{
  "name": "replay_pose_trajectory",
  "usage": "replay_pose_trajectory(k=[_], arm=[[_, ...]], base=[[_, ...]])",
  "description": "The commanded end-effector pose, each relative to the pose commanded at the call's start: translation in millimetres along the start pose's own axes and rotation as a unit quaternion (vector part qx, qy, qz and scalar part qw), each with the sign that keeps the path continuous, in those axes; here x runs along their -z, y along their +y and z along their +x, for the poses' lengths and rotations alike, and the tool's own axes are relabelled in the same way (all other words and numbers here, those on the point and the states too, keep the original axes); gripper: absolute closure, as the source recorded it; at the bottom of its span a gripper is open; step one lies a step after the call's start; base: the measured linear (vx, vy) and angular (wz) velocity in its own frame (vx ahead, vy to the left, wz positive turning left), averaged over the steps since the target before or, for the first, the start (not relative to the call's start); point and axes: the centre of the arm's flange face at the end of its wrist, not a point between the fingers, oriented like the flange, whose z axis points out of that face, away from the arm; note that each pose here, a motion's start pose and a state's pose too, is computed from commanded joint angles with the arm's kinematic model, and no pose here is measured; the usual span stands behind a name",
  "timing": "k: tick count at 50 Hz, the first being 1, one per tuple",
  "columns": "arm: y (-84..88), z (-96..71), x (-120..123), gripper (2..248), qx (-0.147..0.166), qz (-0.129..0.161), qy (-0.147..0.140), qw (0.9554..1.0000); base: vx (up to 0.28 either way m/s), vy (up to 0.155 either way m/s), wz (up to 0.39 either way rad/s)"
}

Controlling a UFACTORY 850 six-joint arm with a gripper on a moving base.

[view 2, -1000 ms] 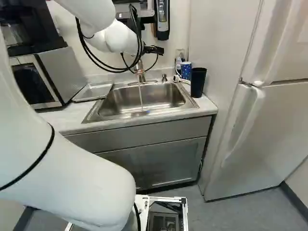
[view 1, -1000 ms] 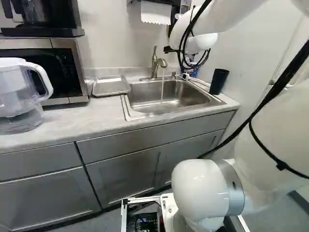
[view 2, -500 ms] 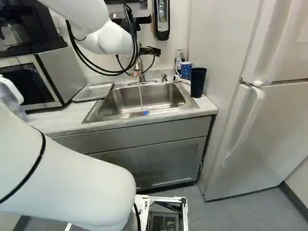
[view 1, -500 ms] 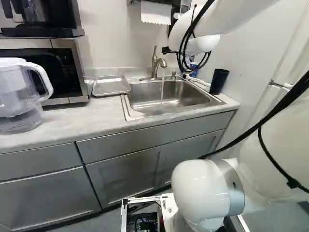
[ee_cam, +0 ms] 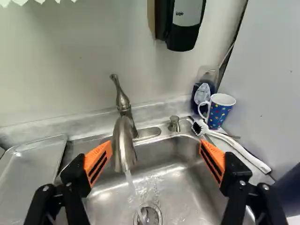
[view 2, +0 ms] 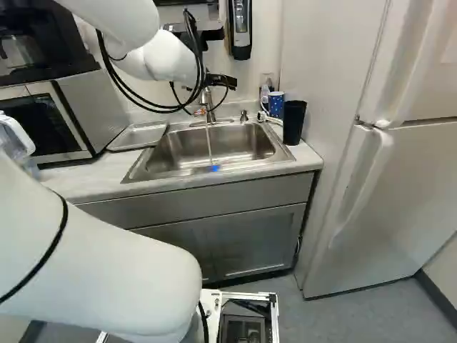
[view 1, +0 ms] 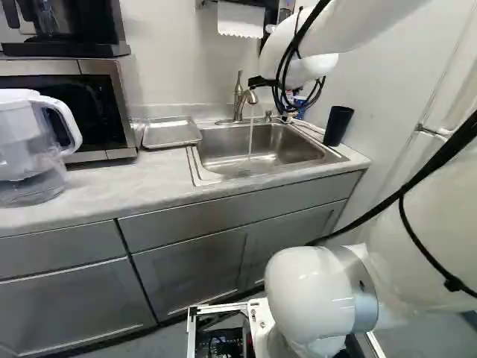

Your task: Rinse the cup and place it in the tray

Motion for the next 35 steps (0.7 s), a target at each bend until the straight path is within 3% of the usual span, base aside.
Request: replay_pose_trajectory(k=[35], arm=[[-9.1, -12.2, 1, 3, 0.004, 0.010, -0.066, 0.9978]], base=[[0.000, 0.000, 0.000]])
